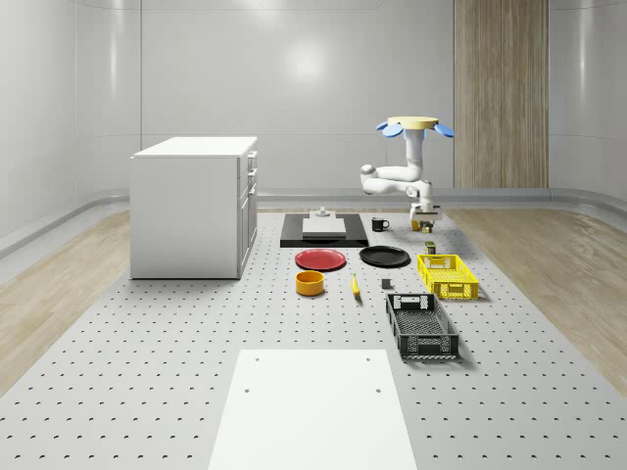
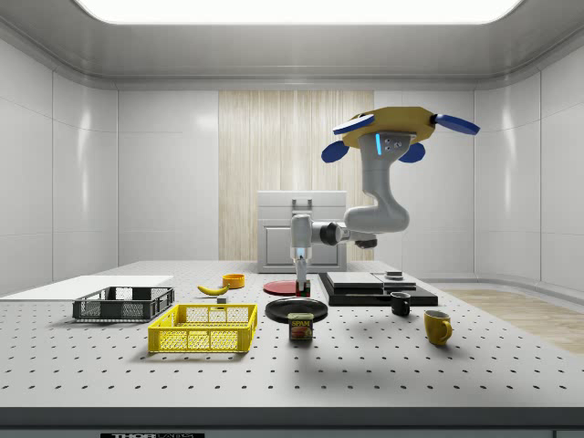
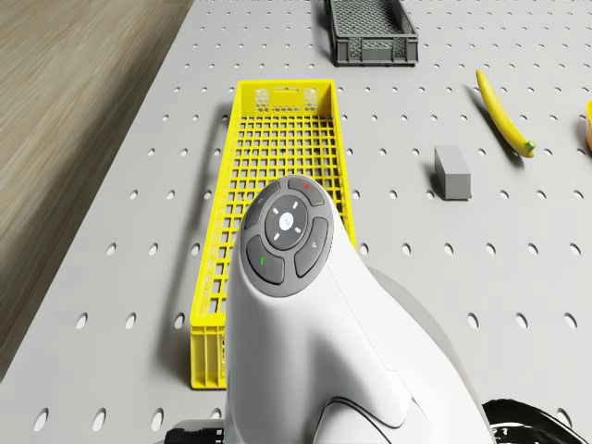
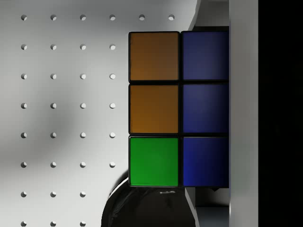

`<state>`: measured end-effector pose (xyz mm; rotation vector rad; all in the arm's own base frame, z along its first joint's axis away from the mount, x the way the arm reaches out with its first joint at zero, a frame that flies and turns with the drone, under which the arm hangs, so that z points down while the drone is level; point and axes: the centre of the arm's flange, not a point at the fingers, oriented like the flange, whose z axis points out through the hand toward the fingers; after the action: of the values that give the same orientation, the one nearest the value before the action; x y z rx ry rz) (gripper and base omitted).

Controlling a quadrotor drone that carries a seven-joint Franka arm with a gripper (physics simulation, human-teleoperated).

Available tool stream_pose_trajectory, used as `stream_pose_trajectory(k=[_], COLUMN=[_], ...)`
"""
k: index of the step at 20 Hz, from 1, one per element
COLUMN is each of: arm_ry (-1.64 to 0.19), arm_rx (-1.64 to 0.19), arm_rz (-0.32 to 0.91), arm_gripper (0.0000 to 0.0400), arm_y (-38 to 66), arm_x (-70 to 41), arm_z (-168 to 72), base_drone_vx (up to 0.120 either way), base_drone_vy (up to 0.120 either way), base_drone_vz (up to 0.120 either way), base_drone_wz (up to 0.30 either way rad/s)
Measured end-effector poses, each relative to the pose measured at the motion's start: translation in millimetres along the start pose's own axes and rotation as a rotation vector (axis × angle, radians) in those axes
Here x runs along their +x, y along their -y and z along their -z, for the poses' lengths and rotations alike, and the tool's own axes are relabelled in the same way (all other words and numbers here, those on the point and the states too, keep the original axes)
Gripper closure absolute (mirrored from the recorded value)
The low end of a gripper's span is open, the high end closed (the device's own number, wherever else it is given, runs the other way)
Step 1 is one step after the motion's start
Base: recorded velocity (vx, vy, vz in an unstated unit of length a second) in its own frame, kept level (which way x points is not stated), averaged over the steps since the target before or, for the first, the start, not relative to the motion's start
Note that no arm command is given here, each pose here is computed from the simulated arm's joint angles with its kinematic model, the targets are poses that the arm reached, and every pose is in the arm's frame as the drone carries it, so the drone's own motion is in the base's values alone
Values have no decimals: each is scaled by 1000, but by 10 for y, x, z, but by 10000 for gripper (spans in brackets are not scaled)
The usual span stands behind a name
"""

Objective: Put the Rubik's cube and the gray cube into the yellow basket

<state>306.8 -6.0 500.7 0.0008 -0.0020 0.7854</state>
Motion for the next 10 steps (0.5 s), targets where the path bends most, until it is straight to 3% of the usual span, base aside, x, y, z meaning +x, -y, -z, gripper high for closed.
stream_pose_trajectory(k=[10], arm_ry=[0], arm_rx=[0], arm_rz=[0], arm_gripper=[75], arm_y=[0], arm_x=[0], arm_z=[0], base_drone_vx=[120], base_drone_vy=[0], base_drone_vz=[0], base_drone_wz=[0])
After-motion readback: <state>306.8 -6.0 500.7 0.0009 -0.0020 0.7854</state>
